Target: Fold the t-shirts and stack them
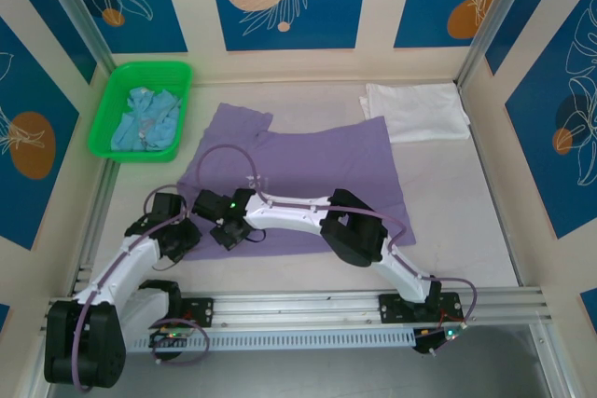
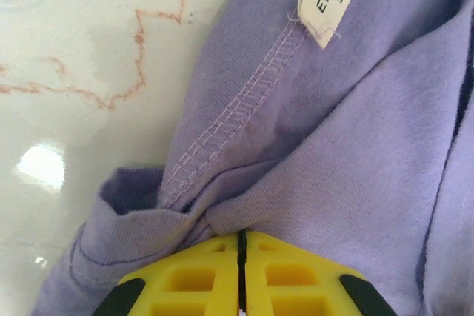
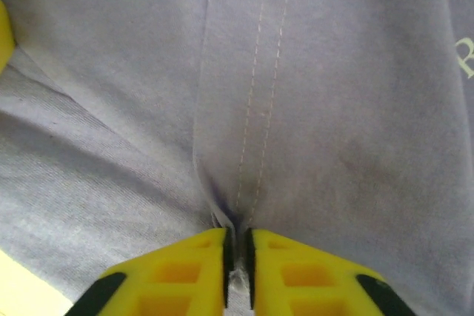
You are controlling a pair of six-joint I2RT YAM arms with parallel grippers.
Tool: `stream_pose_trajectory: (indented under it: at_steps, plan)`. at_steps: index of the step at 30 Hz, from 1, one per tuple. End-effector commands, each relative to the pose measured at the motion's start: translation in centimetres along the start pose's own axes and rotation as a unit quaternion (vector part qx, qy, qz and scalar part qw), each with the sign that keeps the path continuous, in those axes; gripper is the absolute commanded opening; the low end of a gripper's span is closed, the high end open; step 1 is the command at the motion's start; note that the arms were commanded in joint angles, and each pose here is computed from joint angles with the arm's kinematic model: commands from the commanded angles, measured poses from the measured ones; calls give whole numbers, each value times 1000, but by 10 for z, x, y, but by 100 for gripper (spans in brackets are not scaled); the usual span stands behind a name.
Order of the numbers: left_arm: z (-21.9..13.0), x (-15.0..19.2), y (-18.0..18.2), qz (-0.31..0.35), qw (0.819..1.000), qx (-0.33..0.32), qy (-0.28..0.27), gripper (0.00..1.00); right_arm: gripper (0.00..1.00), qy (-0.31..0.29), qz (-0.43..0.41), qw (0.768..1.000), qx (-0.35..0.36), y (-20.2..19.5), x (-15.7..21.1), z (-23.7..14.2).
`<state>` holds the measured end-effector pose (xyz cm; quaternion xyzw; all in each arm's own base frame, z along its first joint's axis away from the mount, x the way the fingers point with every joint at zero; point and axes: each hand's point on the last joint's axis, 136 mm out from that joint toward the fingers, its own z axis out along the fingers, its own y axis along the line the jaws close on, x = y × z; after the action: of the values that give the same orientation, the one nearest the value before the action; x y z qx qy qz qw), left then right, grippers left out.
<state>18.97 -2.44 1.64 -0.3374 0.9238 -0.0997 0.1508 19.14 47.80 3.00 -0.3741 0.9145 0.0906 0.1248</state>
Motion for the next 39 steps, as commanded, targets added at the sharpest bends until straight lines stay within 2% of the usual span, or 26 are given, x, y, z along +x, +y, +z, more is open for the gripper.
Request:
stream_pose_trajectory:
  at_steps: [1, 4, 8, 16, 33, 39]
  plan:
    - [2, 1, 18, -15, 999, -31, -7, 9, 13, 7, 10, 1000, -14, 0, 1, -1]
    - [1, 1, 18, -15, 999, -33, -9, 9, 8, 4, 18, 999, -27, -3, -3, -4]
    - [0, 1, 19, -17, 999, -34, -12, 9, 3, -10, 44, 996, -77, -4, -13, -18]
    - [0, 0, 20, -17, 999, -34, -15, 9, 0, -24, 90, 987, -134, -26, -30, -37]
    - [-1, 1, 21, -18, 999, -35, -17, 9, 0, -46, 163, 974, -154, -97, -56, -48]
    - [-2, 0, 22, -19, 999, -35, -22, 9, 0, -42, 190, 969, -152, -120, -58, -40]
